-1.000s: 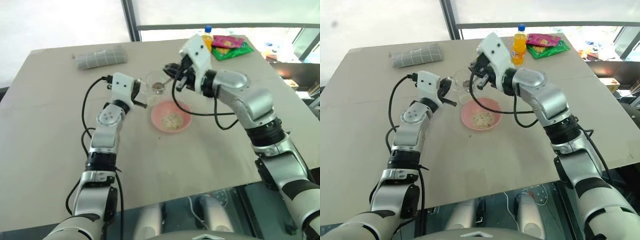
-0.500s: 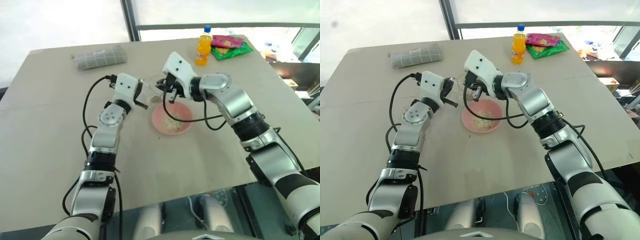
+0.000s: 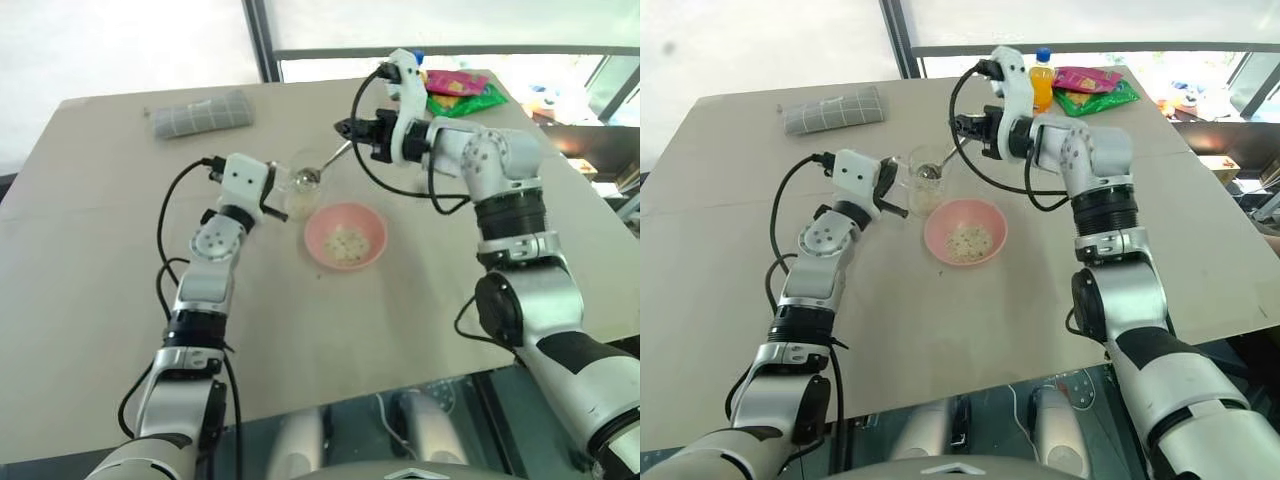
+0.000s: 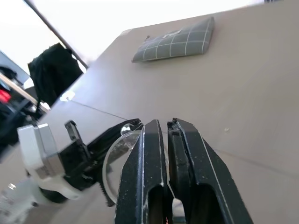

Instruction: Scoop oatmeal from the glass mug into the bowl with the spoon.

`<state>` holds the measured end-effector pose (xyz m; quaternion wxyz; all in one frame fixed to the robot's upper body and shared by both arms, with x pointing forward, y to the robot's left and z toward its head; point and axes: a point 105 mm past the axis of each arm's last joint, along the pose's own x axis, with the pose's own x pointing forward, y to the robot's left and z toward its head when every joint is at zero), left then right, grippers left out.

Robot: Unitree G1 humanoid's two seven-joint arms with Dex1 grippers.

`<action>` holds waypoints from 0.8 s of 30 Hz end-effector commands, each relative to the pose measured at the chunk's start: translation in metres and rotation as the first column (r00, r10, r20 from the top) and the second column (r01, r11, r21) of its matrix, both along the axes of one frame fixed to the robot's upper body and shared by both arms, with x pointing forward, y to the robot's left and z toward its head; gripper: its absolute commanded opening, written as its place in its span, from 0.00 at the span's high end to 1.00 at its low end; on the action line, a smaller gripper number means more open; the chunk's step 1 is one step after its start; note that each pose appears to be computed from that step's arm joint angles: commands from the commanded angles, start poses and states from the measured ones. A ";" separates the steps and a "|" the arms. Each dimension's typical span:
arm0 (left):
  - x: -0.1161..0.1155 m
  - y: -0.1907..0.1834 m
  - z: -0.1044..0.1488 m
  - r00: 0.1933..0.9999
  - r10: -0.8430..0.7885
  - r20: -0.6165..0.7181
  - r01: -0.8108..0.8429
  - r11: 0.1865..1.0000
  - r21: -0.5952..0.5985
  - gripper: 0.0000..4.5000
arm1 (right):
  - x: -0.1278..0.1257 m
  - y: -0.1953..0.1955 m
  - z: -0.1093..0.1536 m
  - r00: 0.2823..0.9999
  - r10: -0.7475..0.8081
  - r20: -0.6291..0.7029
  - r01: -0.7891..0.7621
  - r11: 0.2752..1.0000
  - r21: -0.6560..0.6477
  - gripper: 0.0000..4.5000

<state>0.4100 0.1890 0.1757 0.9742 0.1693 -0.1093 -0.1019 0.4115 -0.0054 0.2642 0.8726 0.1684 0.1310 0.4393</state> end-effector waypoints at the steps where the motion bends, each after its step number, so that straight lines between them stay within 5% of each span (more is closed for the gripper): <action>1: -0.002 0.006 0.010 0.998 0.018 0.055 -0.015 0.999 -0.048 1.00 | -0.002 -0.006 0.018 0.999 -0.027 -0.034 0.029 0.998 0.059 0.98; 6: -0.002 0.003 0.006 0.998 0.010 0.059 -0.004 0.996 -0.089 1.00 | -0.006 -0.007 0.008 0.996 -0.044 -0.072 0.045 0.999 0.009 0.98; 17: -0.006 0.005 -0.011 0.999 -0.001 0.049 0.010 0.984 -0.180 1.00 | -0.007 -0.013 0.001 0.947 -0.075 -0.312 0.117 0.986 0.119 0.98; 24: -0.009 0.015 -0.027 1.000 0.020 0.006 -0.018 0.978 -0.209 1.00 | -0.012 -0.016 0.010 0.938 -0.046 -0.344 0.111 0.979 0.173 0.98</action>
